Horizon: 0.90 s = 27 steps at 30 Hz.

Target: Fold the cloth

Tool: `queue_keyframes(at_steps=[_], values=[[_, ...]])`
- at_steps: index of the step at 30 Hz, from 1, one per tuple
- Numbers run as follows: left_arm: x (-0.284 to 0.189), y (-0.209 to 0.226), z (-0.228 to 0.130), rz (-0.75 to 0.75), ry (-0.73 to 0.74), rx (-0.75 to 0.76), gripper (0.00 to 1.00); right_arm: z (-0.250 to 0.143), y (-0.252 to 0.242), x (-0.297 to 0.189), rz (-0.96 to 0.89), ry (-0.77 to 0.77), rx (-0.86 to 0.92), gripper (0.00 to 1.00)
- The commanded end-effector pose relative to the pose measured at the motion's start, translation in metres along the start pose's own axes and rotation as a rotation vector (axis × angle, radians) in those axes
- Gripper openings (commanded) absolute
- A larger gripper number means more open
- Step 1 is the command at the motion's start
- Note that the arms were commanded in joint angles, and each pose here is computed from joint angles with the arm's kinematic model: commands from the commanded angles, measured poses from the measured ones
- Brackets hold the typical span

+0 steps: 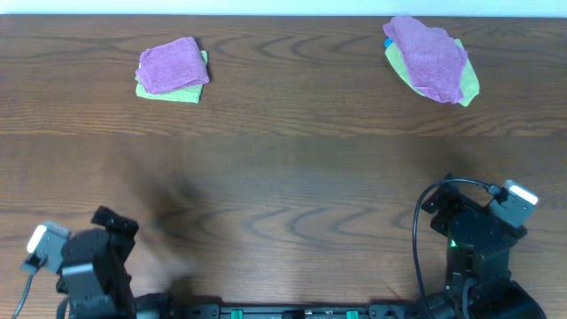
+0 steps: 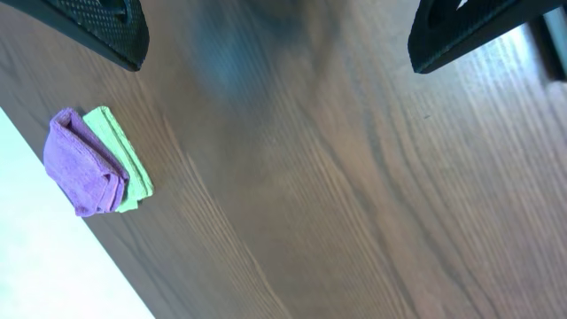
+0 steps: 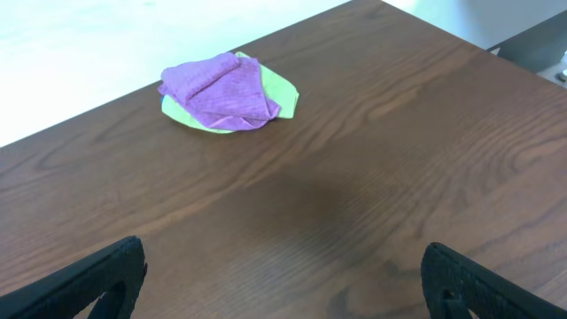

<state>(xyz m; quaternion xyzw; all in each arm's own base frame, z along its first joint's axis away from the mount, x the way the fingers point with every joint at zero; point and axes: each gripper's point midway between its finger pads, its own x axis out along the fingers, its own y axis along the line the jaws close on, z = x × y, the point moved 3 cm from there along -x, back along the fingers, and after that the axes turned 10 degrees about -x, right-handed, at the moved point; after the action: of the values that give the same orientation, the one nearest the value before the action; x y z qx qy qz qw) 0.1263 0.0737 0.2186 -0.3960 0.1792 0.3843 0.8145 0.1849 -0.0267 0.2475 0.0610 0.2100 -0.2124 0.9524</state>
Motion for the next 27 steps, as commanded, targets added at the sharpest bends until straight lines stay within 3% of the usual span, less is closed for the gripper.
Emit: queue_keyframes(at_steps=[1,10,17,27], values=[[-0.007,0.005,0.002,-0.018,-0.027,0.065,0.95,0.001,-0.003,0.000,-0.015,-0.006,0.017,0.99],[-0.010,-0.029,-0.012,-0.288,-0.034,0.635,0.95,0.001,-0.003,0.000,-0.015,-0.006,0.018,0.99],[0.011,-0.031,-0.042,-0.406,-0.028,0.810,0.95,0.001,-0.003,0.000,-0.015,-0.006,0.017,0.99],[0.031,-0.019,-0.064,-0.423,-0.025,0.899,0.95,0.001,-0.003,0.000,-0.015,-0.006,0.018,0.99]])
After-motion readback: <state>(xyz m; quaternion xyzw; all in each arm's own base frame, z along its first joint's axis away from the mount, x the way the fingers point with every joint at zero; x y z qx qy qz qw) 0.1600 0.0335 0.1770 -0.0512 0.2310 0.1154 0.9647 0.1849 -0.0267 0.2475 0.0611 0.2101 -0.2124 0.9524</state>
